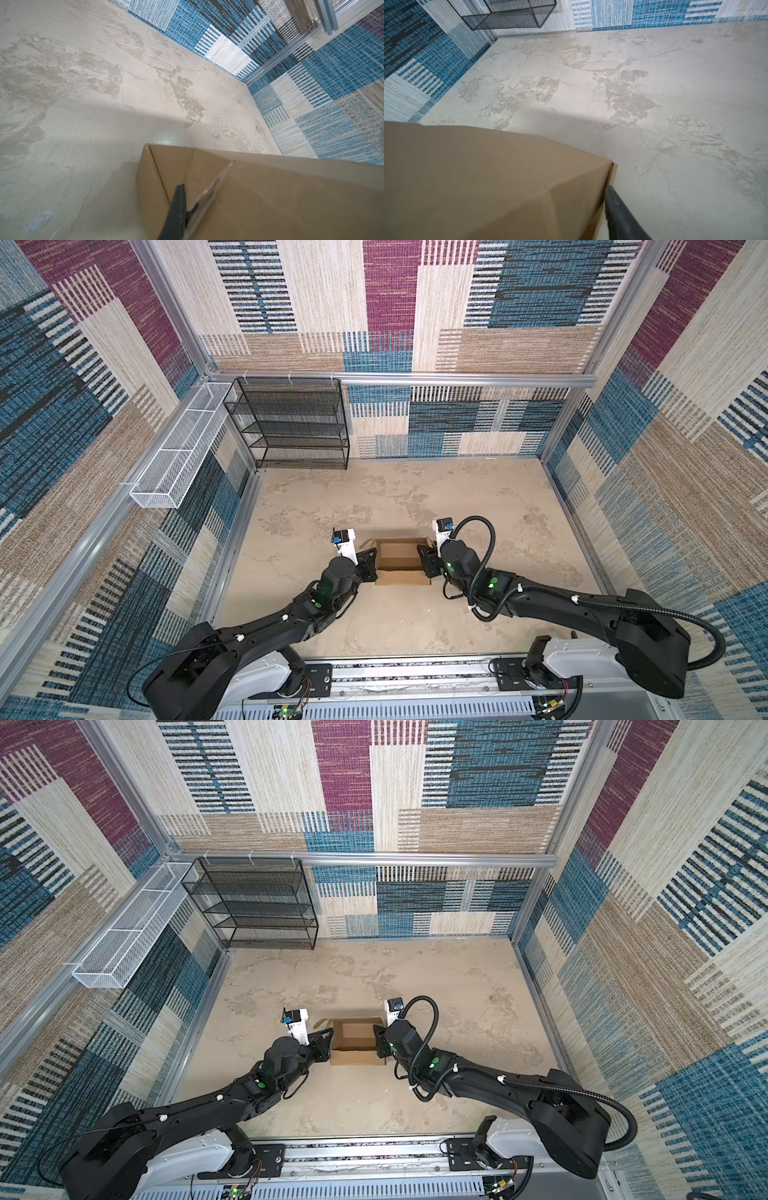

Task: Fold the paper box

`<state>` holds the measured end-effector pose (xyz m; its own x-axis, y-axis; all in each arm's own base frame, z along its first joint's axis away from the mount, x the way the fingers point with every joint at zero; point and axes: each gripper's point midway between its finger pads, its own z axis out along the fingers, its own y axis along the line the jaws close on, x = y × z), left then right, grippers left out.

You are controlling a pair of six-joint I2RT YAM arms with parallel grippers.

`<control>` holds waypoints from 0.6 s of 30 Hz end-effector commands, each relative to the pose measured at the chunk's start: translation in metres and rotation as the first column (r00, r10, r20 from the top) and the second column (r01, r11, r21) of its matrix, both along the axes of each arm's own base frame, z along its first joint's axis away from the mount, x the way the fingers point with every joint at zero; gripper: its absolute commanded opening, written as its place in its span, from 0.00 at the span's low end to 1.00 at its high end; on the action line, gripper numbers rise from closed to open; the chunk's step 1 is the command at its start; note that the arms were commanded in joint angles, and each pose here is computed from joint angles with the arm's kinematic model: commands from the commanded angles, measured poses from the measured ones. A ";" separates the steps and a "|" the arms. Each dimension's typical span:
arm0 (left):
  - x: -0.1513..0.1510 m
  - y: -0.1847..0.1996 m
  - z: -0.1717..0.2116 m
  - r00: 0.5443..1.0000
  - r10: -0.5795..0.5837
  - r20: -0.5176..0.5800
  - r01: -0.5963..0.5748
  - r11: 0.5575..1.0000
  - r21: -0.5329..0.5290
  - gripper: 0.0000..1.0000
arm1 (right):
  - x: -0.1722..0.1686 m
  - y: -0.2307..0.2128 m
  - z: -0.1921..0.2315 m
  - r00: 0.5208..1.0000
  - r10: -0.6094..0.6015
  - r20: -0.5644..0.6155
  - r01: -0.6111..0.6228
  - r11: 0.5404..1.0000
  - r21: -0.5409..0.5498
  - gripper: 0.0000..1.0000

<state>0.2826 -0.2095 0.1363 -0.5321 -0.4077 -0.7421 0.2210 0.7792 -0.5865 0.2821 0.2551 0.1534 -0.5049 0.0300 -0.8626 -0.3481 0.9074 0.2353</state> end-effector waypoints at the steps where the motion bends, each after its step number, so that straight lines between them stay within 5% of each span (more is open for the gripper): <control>1: -0.013 0.006 -0.032 0.995 -0.019 -0.099 0.028 0.995 0.094 0.00 | -0.005 0.003 0.011 0.999 0.035 0.023 -0.036 0.998 0.050 0.55; 18: -0.015 0.005 -0.031 0.997 -0.021 -0.079 0.030 0.993 0.116 0.00 | -0.040 -0.031 0.058 0.992 0.070 0.104 -0.082 0.991 0.110 0.61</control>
<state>0.2787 -0.2114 0.1359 -0.5305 -0.3956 -0.7497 0.2279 0.7853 -0.5756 0.2443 0.2256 0.2049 -0.4231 0.1255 -0.8973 -0.4312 0.8431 0.3212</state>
